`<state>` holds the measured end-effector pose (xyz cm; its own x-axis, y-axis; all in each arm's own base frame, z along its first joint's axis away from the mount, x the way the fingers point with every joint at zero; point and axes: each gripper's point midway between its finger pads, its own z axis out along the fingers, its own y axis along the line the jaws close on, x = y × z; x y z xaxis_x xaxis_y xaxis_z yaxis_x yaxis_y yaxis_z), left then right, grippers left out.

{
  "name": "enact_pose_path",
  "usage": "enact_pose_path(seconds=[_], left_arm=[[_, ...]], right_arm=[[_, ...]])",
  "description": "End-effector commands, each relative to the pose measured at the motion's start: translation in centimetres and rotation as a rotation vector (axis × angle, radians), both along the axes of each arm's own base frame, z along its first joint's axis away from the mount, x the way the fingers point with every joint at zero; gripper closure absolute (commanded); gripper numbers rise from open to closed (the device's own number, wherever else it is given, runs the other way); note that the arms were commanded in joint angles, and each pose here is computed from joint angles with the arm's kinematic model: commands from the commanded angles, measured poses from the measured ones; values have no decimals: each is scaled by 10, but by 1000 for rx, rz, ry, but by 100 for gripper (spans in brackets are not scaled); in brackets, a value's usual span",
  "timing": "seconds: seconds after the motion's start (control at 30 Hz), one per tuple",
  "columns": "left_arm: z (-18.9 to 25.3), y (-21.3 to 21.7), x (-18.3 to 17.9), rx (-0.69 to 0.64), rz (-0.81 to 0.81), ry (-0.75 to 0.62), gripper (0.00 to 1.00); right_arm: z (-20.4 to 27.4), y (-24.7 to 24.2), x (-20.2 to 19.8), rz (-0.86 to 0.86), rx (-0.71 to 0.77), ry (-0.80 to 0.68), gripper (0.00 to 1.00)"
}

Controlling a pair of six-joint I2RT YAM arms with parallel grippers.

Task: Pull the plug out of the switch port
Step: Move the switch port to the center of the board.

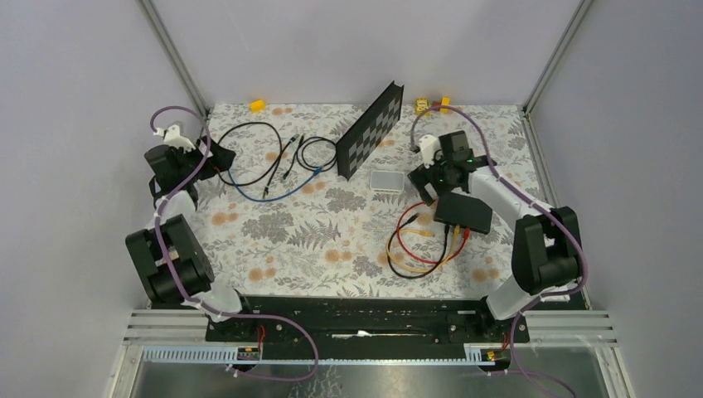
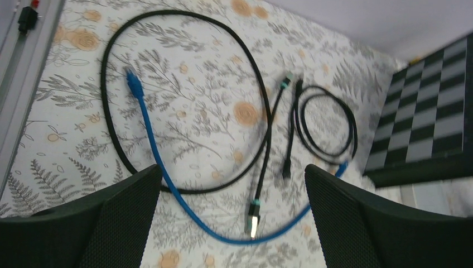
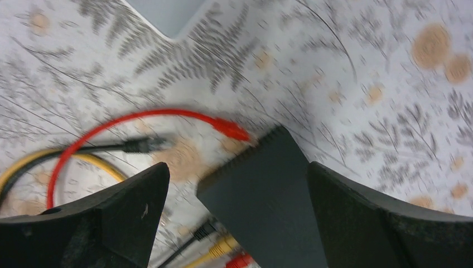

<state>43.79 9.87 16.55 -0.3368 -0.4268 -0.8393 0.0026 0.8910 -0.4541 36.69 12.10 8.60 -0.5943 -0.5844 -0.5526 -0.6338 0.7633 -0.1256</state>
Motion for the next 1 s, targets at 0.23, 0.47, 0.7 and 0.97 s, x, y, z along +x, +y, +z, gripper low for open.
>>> enact_pose_path(seconds=[0.23, 0.47, 0.7, 0.97], left_arm=[[-1, -80, -76, 261, -386, -24, 1], [-9, -117, -104, 340, -533, -10, 1], [-21, -147, -116, 371, -631, 9, 1], [-29, -158, -111, 361, -656, 44, 1]], right_arm=[[-1, -114, -32, -140, -114, 94, 0], [-7, -155, -23, -241, -16, 171, 0], [-21, -169, -1, -289, 142, 262, 0], [-46, -160, 17, -292, 305, 384, 1]])
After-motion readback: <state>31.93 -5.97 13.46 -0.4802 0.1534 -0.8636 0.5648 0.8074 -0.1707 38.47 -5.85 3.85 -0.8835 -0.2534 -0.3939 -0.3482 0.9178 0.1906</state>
